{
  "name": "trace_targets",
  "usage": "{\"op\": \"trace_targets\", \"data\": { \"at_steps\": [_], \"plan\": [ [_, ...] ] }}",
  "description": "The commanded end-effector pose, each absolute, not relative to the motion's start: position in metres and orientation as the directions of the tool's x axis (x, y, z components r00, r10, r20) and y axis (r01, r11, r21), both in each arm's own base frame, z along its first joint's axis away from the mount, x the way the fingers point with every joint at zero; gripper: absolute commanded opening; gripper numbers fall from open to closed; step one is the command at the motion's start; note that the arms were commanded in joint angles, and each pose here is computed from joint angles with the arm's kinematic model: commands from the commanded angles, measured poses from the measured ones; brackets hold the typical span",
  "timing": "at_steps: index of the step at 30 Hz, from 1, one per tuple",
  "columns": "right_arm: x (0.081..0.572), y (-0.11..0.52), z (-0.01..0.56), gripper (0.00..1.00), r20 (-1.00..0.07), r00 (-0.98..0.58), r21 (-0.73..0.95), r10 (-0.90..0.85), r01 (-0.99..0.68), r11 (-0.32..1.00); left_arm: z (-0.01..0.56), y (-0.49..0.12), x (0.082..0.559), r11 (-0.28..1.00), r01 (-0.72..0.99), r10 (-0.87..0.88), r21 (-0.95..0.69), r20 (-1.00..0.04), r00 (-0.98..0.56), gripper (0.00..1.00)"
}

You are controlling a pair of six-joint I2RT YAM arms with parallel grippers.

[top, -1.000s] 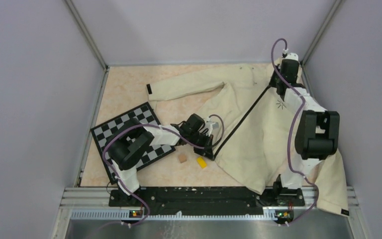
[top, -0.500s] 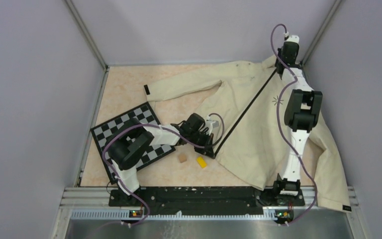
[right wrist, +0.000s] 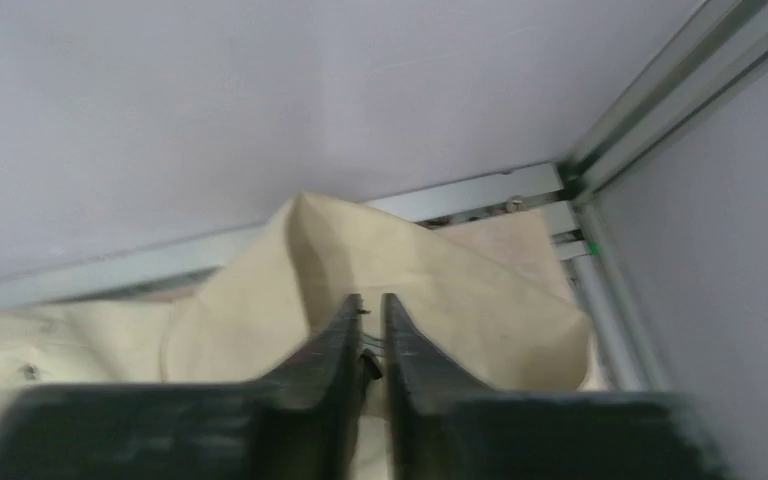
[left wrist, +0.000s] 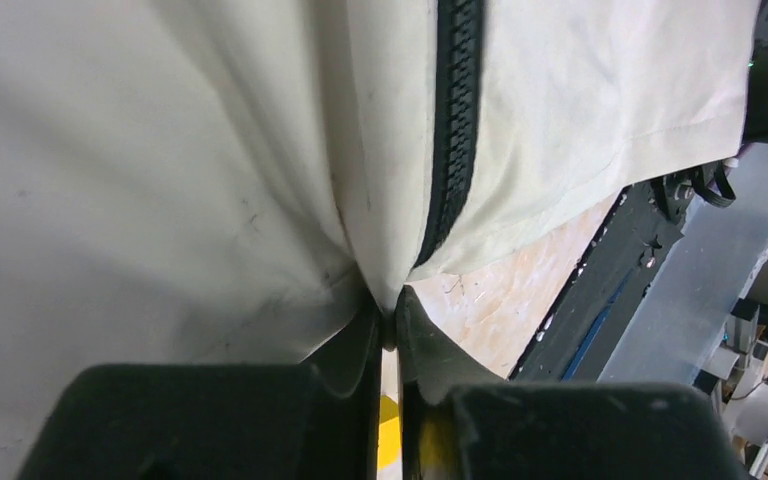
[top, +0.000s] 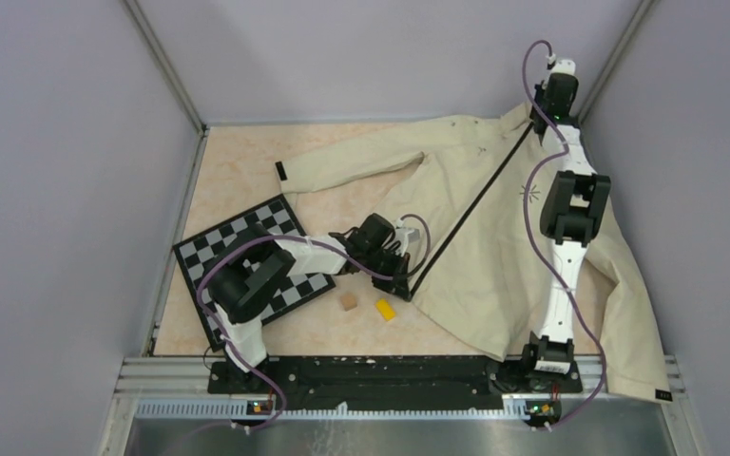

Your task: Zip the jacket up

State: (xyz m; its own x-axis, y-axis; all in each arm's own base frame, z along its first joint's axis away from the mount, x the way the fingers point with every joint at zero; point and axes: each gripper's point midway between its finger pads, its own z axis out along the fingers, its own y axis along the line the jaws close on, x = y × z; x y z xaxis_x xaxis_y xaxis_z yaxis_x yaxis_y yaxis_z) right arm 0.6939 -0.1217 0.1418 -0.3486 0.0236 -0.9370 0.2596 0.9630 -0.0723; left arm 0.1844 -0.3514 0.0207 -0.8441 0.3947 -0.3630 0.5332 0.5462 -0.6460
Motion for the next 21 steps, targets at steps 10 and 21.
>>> {"op": "trace_targets", "data": {
  "at_steps": [10,21],
  "plan": [
    [0.556,-0.003,0.249,0.84,-0.867,-0.391,0.232,0.309,0.233,0.945,0.080,-0.341,0.198,0.593,0.602,0.416,-0.535,-0.437,-0.798,0.73],
    [0.353,0.116,0.301,0.85,-0.819,-0.525,0.392,0.233,-0.213,0.895,0.219,-0.337,0.206,0.475,0.754,0.277,-0.453,-0.737,-0.617,0.86]
  ]
}}
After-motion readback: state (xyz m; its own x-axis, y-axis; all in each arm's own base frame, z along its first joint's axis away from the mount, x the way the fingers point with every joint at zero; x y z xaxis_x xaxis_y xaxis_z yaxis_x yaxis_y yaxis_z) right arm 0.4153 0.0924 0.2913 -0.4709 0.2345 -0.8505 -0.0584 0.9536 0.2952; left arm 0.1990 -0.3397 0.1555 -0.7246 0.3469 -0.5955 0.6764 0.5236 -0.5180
